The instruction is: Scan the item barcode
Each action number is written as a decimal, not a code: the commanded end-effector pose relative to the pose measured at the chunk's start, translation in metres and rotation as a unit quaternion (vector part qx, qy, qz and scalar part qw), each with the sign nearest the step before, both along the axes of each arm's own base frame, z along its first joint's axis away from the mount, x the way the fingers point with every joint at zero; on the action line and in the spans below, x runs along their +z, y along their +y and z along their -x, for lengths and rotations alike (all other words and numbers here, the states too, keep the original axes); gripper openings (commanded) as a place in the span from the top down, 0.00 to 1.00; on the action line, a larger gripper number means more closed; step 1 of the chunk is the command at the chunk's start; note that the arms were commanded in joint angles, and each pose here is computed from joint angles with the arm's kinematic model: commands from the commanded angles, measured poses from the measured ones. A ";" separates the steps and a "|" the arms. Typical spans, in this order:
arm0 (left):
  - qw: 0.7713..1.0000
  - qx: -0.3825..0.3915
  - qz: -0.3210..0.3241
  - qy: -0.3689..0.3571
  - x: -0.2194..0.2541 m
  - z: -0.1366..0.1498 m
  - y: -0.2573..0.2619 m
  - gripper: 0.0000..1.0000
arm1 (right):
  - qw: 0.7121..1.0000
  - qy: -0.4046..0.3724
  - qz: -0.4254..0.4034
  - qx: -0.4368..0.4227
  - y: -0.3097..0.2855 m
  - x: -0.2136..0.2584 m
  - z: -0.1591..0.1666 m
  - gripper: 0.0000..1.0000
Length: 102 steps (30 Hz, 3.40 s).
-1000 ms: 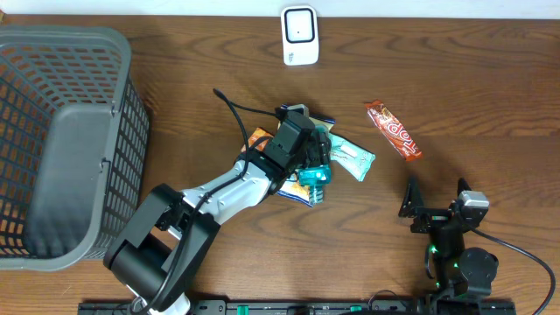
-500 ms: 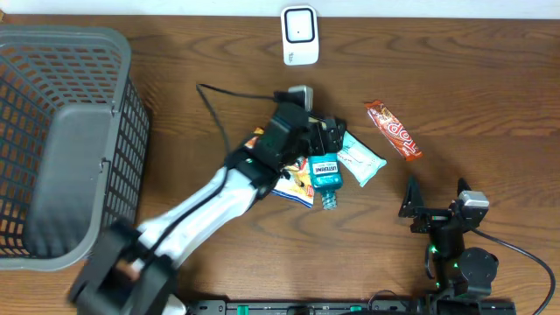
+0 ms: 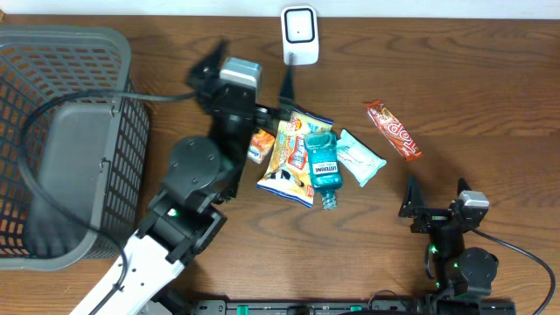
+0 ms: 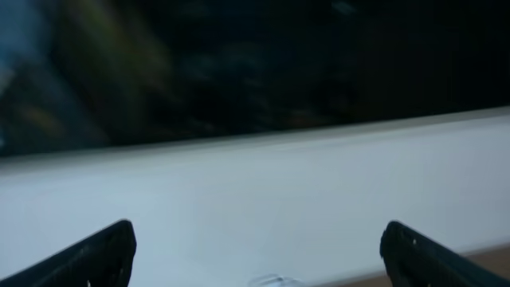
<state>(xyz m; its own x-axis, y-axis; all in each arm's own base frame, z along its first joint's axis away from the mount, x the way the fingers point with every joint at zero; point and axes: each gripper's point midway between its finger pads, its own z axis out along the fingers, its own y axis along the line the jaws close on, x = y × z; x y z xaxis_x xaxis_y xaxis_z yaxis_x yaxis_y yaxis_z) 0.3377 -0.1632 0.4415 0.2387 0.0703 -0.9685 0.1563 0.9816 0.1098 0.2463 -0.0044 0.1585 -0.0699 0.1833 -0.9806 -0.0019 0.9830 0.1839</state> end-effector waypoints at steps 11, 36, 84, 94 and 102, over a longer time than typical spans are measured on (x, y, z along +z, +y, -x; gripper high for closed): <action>0.968 0.144 -0.202 0.038 -0.019 -0.018 0.073 0.02 | 1.000 0.000 0.004 0.002 0.001 0.000 0.000 0.01; 0.987 0.041 -0.140 -0.074 0.041 0.118 0.114 0.02 | 1.000 0.000 0.004 0.002 0.001 0.000 0.000 0.01; 0.947 0.090 -0.081 -0.297 0.085 0.319 0.150 0.02 | 0.999 0.001 -0.034 0.003 0.002 -0.001 0.000 0.01; 0.956 0.089 -0.084 -0.268 0.076 0.307 0.150 0.02 | 0.962 0.059 -0.200 0.177 0.067 -0.008 0.011 0.01; 0.948 0.102 -0.079 -0.291 0.083 0.319 0.152 0.02 | 0.929 0.128 -0.215 0.272 0.099 -0.028 0.027 0.01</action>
<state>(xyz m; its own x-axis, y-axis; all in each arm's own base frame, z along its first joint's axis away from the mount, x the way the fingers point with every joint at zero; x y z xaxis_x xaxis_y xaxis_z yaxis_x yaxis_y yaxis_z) 0.0241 -0.0123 0.5232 0.6845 0.3158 -0.6571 -0.1596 0.9444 0.2876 0.2311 0.0747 0.1354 -0.4018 0.4567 -0.7937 -0.3073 0.7492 0.5867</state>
